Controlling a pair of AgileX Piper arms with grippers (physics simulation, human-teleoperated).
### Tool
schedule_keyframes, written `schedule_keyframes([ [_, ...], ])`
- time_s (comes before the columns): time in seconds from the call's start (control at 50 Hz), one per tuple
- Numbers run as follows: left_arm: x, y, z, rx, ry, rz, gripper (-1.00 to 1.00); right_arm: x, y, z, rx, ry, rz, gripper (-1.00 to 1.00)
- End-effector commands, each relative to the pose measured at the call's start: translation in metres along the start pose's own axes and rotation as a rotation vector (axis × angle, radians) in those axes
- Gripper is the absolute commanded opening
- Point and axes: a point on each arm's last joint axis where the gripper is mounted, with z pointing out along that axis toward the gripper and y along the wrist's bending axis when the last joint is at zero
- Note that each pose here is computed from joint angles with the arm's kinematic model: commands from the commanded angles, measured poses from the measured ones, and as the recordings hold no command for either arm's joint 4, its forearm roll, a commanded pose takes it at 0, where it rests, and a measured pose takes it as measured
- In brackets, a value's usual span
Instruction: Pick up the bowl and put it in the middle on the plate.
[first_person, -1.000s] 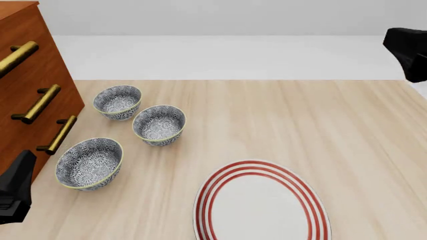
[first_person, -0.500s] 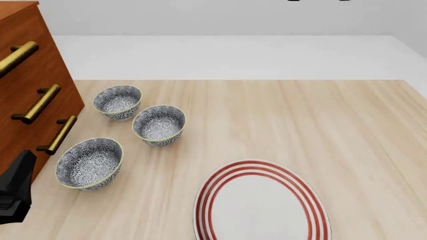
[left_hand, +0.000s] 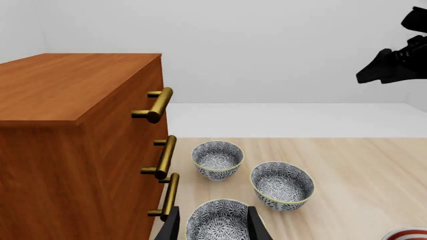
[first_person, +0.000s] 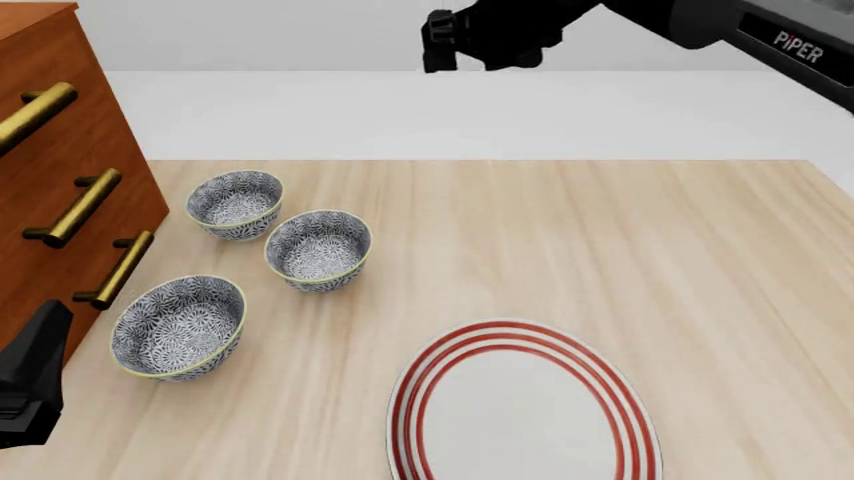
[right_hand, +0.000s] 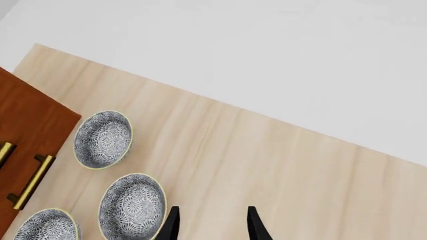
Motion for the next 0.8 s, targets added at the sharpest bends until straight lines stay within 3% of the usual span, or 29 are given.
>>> schedule_keyframes([
  [0.02,0.0,0.0,0.0,0.0,0.0,0.0,1.0,0.012,0.017,0.053,-0.017,0.078,-0.005,1.0],
  [0.36,0.0,0.0,0.0,0.0,0.0,0.0,1.0,0.032,0.031,0.102,-0.025,0.159,-0.015,1.0],
  [0.8,0.0,0.0,0.0,0.0,0.0,0.0,1.0,0.06,0.082,0.131,-0.08,0.233,-0.037,1.0],
])
